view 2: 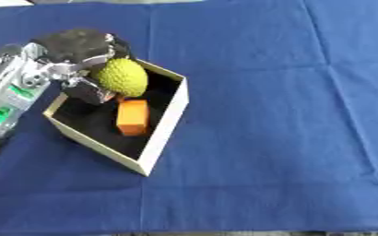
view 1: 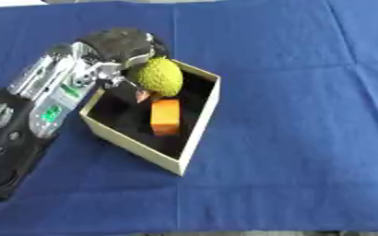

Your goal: Pick up objects on the table and place them in the box.

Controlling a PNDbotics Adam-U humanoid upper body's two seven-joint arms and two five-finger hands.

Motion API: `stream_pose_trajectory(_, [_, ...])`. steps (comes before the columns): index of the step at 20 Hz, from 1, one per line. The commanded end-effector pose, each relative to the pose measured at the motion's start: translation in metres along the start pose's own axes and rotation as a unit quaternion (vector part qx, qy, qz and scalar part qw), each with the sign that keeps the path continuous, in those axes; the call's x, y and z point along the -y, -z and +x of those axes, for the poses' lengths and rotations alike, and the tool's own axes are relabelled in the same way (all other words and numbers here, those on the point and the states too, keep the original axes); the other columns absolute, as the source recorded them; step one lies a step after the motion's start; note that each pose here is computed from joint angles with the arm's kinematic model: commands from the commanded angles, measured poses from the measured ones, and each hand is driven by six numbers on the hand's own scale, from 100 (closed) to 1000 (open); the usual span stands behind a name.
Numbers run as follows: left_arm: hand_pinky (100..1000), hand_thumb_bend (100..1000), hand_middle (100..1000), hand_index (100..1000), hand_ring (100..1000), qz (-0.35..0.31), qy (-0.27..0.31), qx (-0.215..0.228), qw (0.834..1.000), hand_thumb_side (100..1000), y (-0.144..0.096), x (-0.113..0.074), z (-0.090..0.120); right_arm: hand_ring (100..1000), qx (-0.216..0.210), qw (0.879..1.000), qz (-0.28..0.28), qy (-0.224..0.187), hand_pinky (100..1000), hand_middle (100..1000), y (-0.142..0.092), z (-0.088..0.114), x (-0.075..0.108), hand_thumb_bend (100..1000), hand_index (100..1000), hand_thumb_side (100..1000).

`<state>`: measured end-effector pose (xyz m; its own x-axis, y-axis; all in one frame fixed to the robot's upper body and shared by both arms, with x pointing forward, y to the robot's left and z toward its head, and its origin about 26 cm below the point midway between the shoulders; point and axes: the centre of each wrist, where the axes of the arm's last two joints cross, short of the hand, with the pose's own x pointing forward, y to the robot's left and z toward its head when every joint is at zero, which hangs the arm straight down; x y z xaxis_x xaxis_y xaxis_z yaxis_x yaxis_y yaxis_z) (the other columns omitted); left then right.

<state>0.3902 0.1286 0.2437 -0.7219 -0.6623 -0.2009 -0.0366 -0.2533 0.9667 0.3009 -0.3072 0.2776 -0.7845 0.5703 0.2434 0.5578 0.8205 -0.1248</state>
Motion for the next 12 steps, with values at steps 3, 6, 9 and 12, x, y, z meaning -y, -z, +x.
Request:
stream_pose_trajectory(3, [712,141,744,846,679,-0.014,0.028,0.035,0.999,100,-0.003,-0.010,0.007,714,0.014,1.000,-0.002,-0.003,839,664,0.007,0.004,0.005,100,754,738])
stream_pose_trajectory(6, [806,380,836,920,788,-0.031,0.046,0.054,0.997,325,-0.008,-0.015,0.011,714,0.013,1.000,-0.003,-0.003,839,663,0.007,0.004,0.005,100,754,739])
stream_pose_trajectory(9, [843,499,857,939,820,-0.046,0.058,0.056,0.996,439,-0.014,-0.020,0.010,714,0.013,1.000,-0.002,-0.003,839,663,0.007,0.004,0.005,100,754,739])
stream_pose_trajectory(12, [858,559,868,948,841,-0.052,0.054,0.046,0.996,513,-0.017,-0.020,0.006,714,0.013,1.000,-0.003,-0.003,839,663,0.007,0.004,0.005,100,754,738])
